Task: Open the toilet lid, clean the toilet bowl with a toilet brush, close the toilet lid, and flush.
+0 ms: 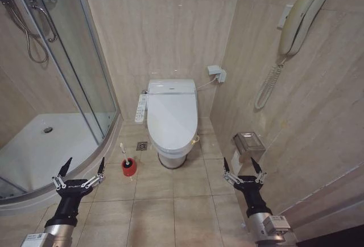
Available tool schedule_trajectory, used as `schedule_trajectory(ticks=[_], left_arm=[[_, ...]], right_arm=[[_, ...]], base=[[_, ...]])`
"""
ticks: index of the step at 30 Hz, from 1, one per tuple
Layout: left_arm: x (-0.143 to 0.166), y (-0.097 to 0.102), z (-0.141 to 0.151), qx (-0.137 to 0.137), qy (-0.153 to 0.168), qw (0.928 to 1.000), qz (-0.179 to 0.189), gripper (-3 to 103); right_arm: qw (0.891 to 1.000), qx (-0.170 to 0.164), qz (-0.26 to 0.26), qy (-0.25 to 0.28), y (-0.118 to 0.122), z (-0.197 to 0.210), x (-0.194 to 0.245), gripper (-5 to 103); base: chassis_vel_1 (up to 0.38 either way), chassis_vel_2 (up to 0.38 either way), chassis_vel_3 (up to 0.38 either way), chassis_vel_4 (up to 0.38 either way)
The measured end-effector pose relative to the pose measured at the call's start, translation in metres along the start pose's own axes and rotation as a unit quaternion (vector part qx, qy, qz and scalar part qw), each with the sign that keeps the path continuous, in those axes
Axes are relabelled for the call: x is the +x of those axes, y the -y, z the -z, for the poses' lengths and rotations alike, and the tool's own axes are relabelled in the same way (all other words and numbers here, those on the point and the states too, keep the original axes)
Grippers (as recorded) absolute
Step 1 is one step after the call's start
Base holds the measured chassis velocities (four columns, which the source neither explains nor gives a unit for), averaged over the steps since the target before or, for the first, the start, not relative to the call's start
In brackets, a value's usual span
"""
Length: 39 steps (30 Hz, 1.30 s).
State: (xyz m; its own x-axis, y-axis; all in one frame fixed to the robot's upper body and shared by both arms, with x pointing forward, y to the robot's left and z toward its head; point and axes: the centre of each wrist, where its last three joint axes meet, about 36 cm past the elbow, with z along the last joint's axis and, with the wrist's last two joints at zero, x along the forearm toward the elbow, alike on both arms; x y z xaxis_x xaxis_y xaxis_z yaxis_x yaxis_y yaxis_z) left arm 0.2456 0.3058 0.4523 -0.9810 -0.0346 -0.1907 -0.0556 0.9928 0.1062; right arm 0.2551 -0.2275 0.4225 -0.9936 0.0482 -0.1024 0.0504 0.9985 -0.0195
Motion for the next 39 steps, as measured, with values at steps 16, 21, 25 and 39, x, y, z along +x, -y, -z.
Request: schedule_trajectory(ticks=[16,21,25,39], left_arm=[[0.0,0.0,0.0,0.0,0.0,1.0,0.0,100],[0.0,0.0,0.0,0.0,0.0,1.0,0.0,100],[0.0,0.0,0.0,0.0,0.0,1.0,0.0,100],[0.0,0.0,0.0,0.0,0.0,1.0,0.0,100]], right_arm=[[1.0,-0.004,0.004,0.017,0.001,-0.012,0.004,100],[1.0,-0.013,-0.005,0.014,0.002,-0.016,0.003,100],[1.0,-0.018,-0.007,0.016,0.002,-0.016,0.002,100],[1.0,-0.007,-0.017,0.023,0.009,-0.018,-0.005,100]], base=[[0.0,0.0,0.0,0.0],[0.0,0.0,0.0,0.0],[-0.055,0.066,0.067,-0.042],[-0.192,0.187,0.203,-0.201]])
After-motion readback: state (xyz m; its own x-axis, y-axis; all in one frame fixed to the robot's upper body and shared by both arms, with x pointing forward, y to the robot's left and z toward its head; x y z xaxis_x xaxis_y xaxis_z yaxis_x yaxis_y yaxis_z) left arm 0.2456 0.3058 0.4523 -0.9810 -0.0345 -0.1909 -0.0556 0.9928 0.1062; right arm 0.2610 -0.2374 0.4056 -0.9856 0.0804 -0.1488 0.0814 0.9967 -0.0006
